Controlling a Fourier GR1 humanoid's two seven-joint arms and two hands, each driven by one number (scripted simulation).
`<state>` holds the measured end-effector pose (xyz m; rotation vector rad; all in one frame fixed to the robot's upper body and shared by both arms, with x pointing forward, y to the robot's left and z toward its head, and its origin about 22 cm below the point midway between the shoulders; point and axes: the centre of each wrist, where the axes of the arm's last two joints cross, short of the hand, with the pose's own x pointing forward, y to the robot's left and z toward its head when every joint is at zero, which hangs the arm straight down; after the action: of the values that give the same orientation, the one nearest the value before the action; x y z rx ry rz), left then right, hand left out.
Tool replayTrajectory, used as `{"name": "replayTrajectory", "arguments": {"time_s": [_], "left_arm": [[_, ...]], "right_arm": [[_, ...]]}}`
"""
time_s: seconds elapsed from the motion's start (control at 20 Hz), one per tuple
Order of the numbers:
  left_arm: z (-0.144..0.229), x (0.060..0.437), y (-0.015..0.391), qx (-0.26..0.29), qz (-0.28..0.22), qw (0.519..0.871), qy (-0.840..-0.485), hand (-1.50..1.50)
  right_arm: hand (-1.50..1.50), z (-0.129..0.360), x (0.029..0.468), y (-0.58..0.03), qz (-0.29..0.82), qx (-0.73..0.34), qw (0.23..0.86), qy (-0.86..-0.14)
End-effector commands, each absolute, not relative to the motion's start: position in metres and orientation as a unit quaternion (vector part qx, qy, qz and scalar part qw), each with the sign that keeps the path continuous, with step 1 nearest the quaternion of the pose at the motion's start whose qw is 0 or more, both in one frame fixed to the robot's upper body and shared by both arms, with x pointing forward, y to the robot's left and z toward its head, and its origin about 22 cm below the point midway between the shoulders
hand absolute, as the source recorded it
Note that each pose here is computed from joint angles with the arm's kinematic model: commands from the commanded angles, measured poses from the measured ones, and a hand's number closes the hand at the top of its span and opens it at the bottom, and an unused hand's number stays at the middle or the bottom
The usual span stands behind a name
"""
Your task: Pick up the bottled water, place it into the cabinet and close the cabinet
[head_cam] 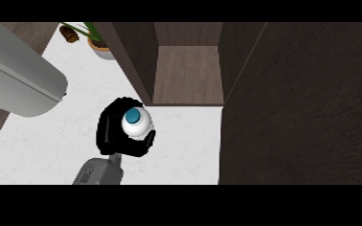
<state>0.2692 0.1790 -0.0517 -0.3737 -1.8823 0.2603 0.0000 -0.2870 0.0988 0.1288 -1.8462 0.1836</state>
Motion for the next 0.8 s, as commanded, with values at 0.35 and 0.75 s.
{"name": "replayTrajectory", "arguments": {"time_s": [0.35,0.75], "left_arm": [[0.049,0.254,0.091,-0.199,0.061,0.565,-0.798,1.5],[0.097,0.253,0.047,-0.152,0.069,0.567,-0.807,1.5]], "right_arm": [[-1.5,0.13,0.006,-0.287,0.094,0.063,0.574,-0.811],[-1.5,0.123,0.012,-0.278,0.085,0.062,0.566,-0.818]]}}
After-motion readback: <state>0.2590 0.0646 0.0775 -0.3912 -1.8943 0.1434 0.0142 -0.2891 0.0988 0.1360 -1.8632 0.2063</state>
